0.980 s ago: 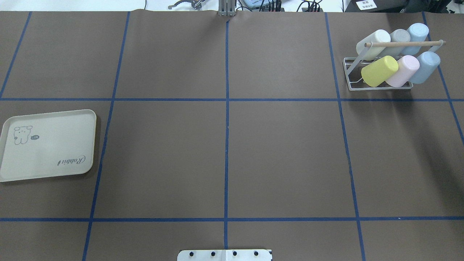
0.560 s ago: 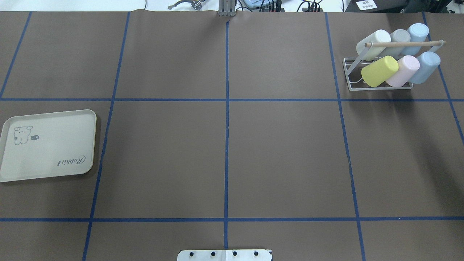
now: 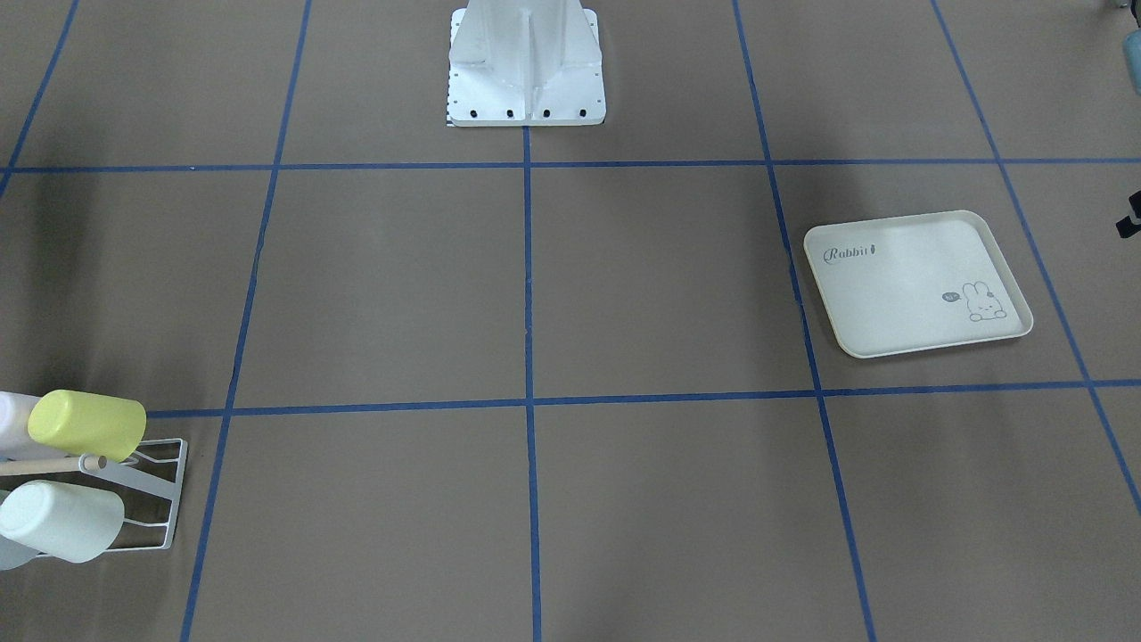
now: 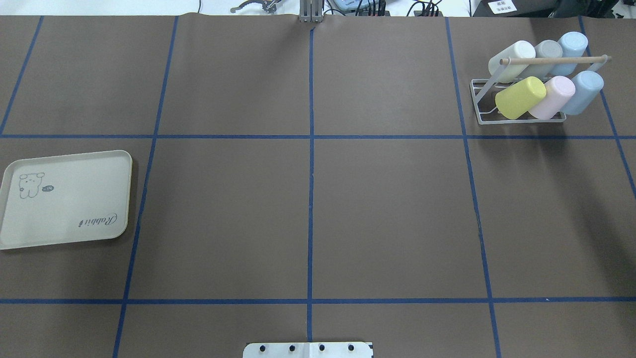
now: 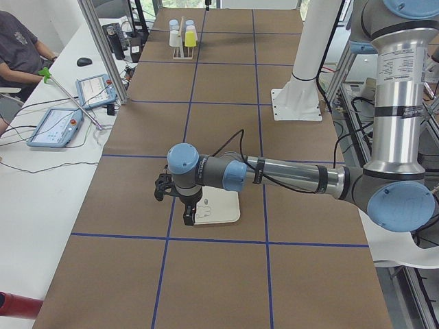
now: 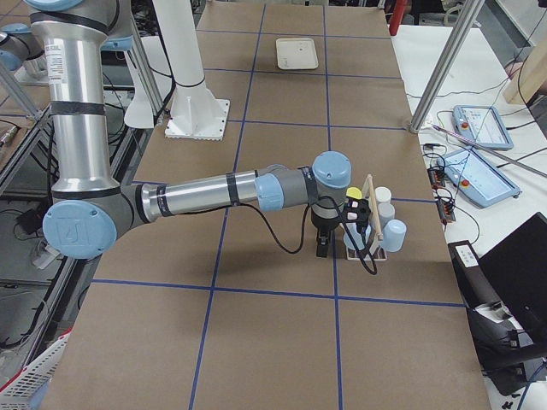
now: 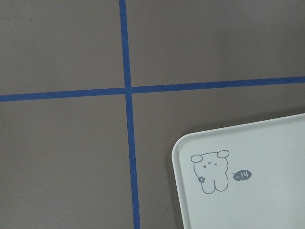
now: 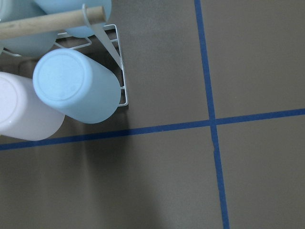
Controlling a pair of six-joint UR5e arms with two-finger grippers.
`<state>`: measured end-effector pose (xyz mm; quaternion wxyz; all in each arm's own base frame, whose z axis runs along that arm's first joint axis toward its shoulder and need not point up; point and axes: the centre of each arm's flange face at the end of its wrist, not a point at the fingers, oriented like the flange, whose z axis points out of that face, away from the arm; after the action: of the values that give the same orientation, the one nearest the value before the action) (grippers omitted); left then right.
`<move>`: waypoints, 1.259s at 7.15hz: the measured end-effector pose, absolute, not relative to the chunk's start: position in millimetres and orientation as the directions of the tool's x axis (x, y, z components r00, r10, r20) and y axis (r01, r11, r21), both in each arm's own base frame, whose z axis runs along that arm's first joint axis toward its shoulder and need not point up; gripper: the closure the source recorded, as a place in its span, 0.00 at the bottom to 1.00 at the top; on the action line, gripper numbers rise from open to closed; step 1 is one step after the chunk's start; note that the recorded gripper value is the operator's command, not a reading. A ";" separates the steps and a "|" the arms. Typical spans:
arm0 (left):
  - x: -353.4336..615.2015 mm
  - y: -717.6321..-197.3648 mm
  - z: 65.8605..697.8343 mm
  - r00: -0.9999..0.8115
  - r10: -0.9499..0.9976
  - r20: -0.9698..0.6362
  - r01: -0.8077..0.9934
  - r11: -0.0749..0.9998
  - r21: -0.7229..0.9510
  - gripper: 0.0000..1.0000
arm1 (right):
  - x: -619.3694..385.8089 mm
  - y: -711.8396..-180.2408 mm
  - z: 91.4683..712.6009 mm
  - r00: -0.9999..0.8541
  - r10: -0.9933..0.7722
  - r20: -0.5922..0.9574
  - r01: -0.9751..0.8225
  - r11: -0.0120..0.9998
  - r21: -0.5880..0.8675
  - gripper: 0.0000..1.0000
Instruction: Transfer IKEA cup to right arm and place on rack
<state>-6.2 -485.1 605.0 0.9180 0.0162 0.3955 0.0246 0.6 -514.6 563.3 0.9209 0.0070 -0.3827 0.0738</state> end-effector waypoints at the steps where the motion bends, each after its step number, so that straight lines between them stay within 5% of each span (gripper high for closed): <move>1: -5.0 -485.3 609.3 0.675 0.049 -0.737 -0.033 0.999 0.036 0.00 | -0.4 -512.6 568.1 0.684 0.137 0.716 -0.136 0.989 -0.058 0.01; 9: -17.5 -494.5 600.3 0.645 -0.013 -0.764 -0.003 1.000 -0.020 0.00 | 26.7 -498.5 621.8 0.696 0.048 0.717 -0.042 0.999 -0.027 0.01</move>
<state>-17.5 -494.5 600.3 0.9070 -0.0097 0.4211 -0.0027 26.7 -498.5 621.8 0.9208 -0.0043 -0.3893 0.0244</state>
